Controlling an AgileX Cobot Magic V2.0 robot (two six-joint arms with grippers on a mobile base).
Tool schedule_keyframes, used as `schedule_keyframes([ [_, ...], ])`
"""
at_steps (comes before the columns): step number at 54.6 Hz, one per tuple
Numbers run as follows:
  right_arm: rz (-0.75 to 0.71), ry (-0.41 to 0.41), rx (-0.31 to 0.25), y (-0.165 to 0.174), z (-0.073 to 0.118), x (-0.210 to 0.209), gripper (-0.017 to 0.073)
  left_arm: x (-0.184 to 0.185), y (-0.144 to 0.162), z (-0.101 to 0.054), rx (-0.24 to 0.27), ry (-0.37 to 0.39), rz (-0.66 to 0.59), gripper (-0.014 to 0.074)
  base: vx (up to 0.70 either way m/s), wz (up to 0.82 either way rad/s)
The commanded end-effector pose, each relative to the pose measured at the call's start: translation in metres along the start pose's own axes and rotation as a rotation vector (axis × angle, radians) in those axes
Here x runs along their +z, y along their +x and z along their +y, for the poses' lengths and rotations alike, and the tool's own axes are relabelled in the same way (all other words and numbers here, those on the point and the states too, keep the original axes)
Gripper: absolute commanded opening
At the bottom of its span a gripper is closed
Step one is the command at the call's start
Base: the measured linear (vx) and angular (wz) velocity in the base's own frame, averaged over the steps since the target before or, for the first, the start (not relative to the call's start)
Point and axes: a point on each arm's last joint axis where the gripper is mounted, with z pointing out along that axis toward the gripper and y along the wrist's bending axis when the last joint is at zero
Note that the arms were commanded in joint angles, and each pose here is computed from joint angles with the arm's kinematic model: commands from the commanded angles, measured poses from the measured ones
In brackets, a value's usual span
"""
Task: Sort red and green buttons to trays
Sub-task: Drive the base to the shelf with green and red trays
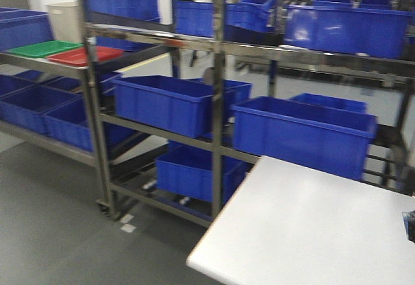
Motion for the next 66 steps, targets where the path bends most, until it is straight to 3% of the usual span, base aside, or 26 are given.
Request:
schedule_keyframes([
  [1, -0.121, 0.004, -0.005, -0.0167, -0.0005, -0.0069, -0.0009, -0.0023, -0.0166, -0.0028, -0.012, 0.029, -0.107, 0.0000, 0.03, 0.59],
  [66, -0.120, 0.005, -0.007, -0.0166, -0.0006, -0.0069, -0.0009, -0.0023, -0.0166, -0.0028, -0.012, 0.029, -0.107, 0.0000, 0.16, 0.53],
])
